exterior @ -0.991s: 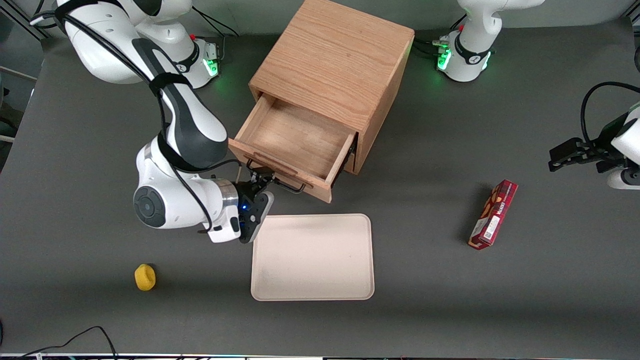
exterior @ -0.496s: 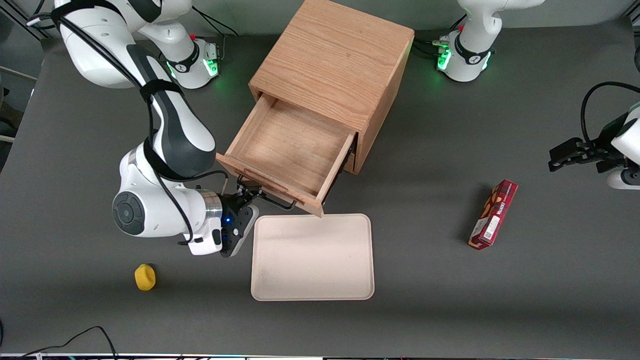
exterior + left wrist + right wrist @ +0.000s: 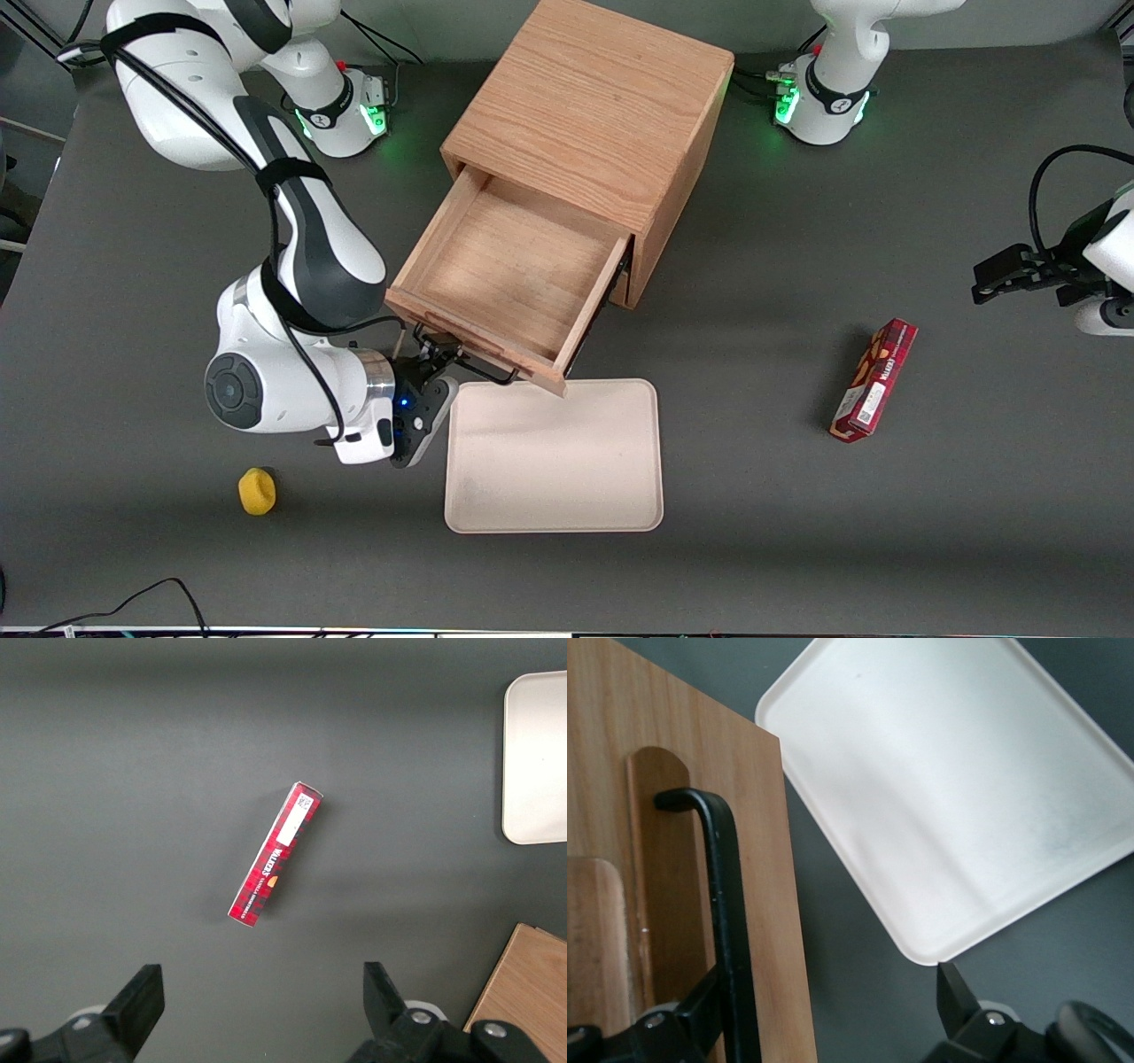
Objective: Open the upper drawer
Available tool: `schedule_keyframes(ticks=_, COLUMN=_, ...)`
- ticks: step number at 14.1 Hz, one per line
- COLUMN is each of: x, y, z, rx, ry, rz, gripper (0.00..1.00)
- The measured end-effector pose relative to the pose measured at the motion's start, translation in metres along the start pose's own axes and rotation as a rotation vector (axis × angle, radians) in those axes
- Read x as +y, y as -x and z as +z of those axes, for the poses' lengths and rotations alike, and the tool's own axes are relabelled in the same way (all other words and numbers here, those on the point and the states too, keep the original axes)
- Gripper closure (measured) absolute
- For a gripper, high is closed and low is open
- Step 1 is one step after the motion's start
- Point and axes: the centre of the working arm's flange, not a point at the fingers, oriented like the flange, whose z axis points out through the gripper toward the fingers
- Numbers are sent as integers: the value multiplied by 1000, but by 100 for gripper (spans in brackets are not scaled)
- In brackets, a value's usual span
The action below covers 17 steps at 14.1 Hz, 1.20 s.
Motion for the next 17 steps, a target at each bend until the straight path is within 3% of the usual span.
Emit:
schedule_keyframes(ticks=4, x=23, y=2, z=-7, rx=19, ry=31, rz=19, gripper=0)
schedule_keyframes(ticks=10, x=25, y=0, z=-13, rx=19, ry=34, rz=15, gripper=0)
schedule_keyframes(ticks=14, x=0, y=3, z=-93, rx=74, ry=95, rz=-4, gripper=0)
schedule_keyframes(ticks=17, x=-28, y=21, z=-162, rx=118, ry=147, rz=127, gripper=0)
